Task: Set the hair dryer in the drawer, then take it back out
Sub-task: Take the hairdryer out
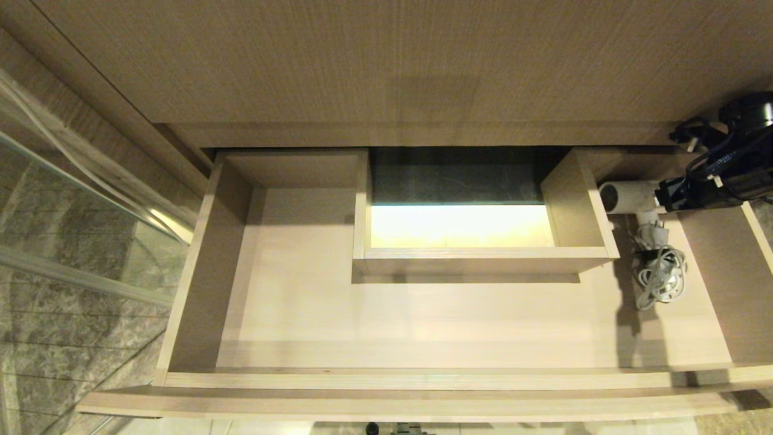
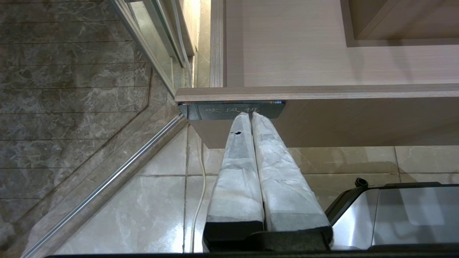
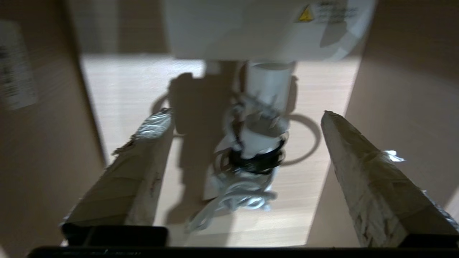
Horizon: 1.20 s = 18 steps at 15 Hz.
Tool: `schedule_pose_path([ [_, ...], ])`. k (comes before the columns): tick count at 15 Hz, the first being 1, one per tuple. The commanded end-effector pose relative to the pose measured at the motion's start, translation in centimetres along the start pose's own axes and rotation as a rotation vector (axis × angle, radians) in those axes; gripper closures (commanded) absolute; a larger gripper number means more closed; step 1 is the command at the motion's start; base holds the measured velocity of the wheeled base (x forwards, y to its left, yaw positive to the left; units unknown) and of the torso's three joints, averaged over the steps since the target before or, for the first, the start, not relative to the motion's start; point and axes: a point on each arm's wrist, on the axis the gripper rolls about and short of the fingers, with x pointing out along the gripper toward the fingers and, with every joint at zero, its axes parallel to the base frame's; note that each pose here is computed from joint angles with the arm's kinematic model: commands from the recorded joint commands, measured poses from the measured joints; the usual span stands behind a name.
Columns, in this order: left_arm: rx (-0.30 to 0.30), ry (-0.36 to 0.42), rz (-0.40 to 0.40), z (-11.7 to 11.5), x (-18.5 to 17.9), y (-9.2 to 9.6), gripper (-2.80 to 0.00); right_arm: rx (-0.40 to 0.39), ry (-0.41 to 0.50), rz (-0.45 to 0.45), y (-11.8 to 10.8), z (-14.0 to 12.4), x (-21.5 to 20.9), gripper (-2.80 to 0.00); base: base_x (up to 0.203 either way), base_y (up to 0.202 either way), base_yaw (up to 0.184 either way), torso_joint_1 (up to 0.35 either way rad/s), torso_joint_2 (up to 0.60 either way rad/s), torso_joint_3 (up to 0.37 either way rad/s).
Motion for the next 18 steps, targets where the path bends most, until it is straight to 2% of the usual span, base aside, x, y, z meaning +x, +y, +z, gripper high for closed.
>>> schedule_pose_path([
  [1, 0.0, -0.001, 0.0, 0.0, 0.0, 0.0, 0.0, 0.014, 0.004, -0.019, -1.0, -0.1, 0.7, -2.8, 0.0, 0.0, 0.0, 0.0, 0.0, 0.0],
  [7, 0.0, -0.002, 0.0, 0.0, 0.0, 0.0, 0.0, 0.037, 0.053, -0.034, -2.2, -1.0, 1.8, -2.8, 0.0, 0.0, 0.0, 0.0, 0.0, 0.0],
  [11, 0.0, -0.002, 0.0, 0.0, 0.0, 0.0, 0.0, 0.041, 0.056, 0.005, -2.1, -1.3, 2.6, -2.8, 0.0, 0.0, 0.0, 0.0, 0.0, 0.0],
  [18, 0.0, -0.001, -0.001, 0.0, 0.0, 0.0, 0.0, 0.054, 0.061, 0.009, -2.4, -1.6, 5.1, -2.8, 0.0, 0.0, 0.0, 0.0, 0.0, 0.0],
])
